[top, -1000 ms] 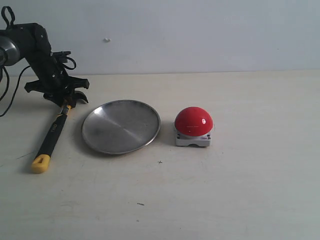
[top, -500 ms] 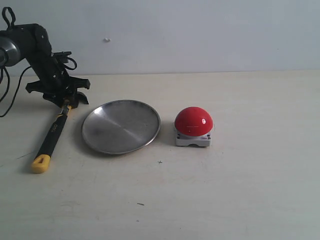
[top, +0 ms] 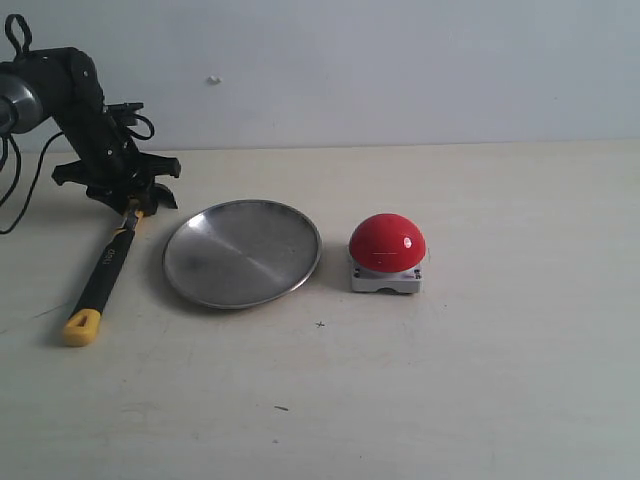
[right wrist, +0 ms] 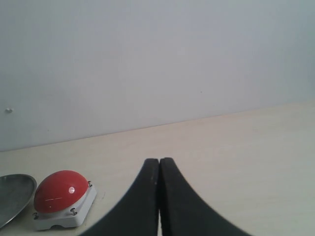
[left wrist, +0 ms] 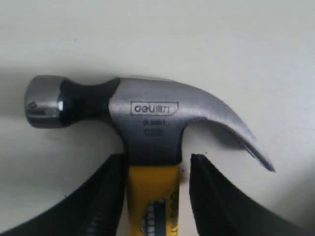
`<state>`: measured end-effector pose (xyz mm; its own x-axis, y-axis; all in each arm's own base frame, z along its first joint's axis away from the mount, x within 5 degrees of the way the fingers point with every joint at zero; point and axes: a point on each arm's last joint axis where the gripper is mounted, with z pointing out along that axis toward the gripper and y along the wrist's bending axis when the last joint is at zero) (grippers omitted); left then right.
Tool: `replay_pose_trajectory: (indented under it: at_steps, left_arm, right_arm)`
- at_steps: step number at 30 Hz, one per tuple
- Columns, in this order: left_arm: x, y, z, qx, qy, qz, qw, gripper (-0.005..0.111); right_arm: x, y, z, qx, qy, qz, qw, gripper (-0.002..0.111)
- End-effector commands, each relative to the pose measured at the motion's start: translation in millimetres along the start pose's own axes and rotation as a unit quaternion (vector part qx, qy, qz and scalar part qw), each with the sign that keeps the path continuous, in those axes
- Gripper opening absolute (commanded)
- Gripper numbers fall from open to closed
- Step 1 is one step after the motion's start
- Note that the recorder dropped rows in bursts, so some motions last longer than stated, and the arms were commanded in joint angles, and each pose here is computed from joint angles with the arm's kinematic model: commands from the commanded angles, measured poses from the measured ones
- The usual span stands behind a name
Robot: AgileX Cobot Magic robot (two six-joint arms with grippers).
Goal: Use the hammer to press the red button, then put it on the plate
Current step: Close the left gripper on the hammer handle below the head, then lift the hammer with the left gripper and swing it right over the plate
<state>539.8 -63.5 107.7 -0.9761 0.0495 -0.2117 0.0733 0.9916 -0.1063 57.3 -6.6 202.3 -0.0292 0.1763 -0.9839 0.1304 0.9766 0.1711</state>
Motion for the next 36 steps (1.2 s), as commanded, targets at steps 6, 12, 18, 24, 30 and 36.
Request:
replay_pose_trajectory:
  at_steps: [6, 12, 18, 24, 30, 36]
  left_arm:
    - [4.0, -0.5, 15.3, 0.004, 0.014, -0.002, 1.000, 0.008]
    - [0.8, -5.7, 3.2, 0.026, 0.002, -0.002, 1.000, 0.000]
    - [-8.6, -11.7, -38.0, 0.097, -0.038, 0.000, 0.995, 0.000]
    - [-12.8, -9.0, -62.8, 0.107, -0.062, 0.003, 0.992, 0.000]
    - [-15.1, -7.2, -76.4, 0.141, -0.078, 0.005, 0.987, 0.000]
    - [-13.1, -4.7, -81.5, 0.151, -0.079, 0.014, 0.985, 0.000]
  right_arm:
    - [1.0, -0.2, -0.2, 0.000, -0.002, -0.004, 1.000, 0.000]
    - [1.0, -0.2, -0.2, 0.000, -0.002, -0.004, 1.000, 0.000]
    - [1.0, -0.2, -0.2, 0.000, -0.002, -0.004, 1.000, 0.000]
    - [1.0, -0.2, -0.2, 0.000, -0.002, -0.004, 1.000, 0.000]
    - [1.0, -0.2, -0.2, 0.000, -0.002, -0.004, 1.000, 0.000]
    - [1.0, -0.2, -0.2, 0.000, -0.002, -0.004, 1.000, 0.000]
